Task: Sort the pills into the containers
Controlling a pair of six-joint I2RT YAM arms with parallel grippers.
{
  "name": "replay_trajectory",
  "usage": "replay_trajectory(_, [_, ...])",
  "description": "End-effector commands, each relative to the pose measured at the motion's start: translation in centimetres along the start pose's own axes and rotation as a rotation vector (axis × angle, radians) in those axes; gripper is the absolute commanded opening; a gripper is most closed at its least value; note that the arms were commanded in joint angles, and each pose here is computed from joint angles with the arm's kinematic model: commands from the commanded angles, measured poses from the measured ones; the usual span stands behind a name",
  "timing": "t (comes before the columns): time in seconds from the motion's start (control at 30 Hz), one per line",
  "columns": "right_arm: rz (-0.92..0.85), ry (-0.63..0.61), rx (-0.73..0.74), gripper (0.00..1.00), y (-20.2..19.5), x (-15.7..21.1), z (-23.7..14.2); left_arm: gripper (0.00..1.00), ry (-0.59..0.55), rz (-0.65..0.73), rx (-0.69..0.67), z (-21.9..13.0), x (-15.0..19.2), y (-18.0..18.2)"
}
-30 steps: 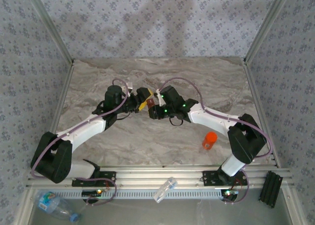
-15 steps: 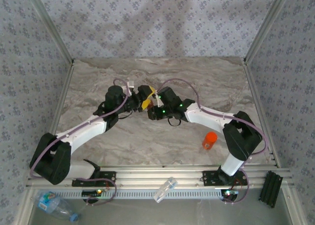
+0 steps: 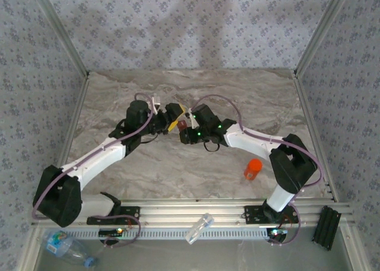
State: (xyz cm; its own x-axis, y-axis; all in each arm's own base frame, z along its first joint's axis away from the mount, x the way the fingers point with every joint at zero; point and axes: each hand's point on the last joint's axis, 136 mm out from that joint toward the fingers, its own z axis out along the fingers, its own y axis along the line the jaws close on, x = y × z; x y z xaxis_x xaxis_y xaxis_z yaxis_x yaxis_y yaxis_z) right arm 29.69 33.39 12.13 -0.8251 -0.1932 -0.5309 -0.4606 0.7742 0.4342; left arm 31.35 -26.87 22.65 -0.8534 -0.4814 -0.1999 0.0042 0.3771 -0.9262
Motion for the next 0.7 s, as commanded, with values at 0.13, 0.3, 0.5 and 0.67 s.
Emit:
replay_trajectory(0.13, [0.000,-0.037,-0.040,0.25,1.1,-1.1,-1.6,0.83,0.008,0.002,-0.067,0.9,0.3,2.8])
replay_trajectory(0.3, [-0.005,-0.042,-0.051,0.25,1.7,-1.3,-1.9,0.83,0.005,0.007,-0.064,1.1,0.1,2.8])
replay_trajectory(0.5, [-0.010,-0.036,-0.057,0.25,2.1,-1.0,-1.8,0.83,-0.008,0.012,-0.057,1.3,-0.2,2.6])
replay_trajectory(0.67, [-0.011,-0.024,-0.055,0.25,2.0,-0.5,-1.4,0.83,-0.015,0.018,-0.041,1.5,-0.6,1.9])
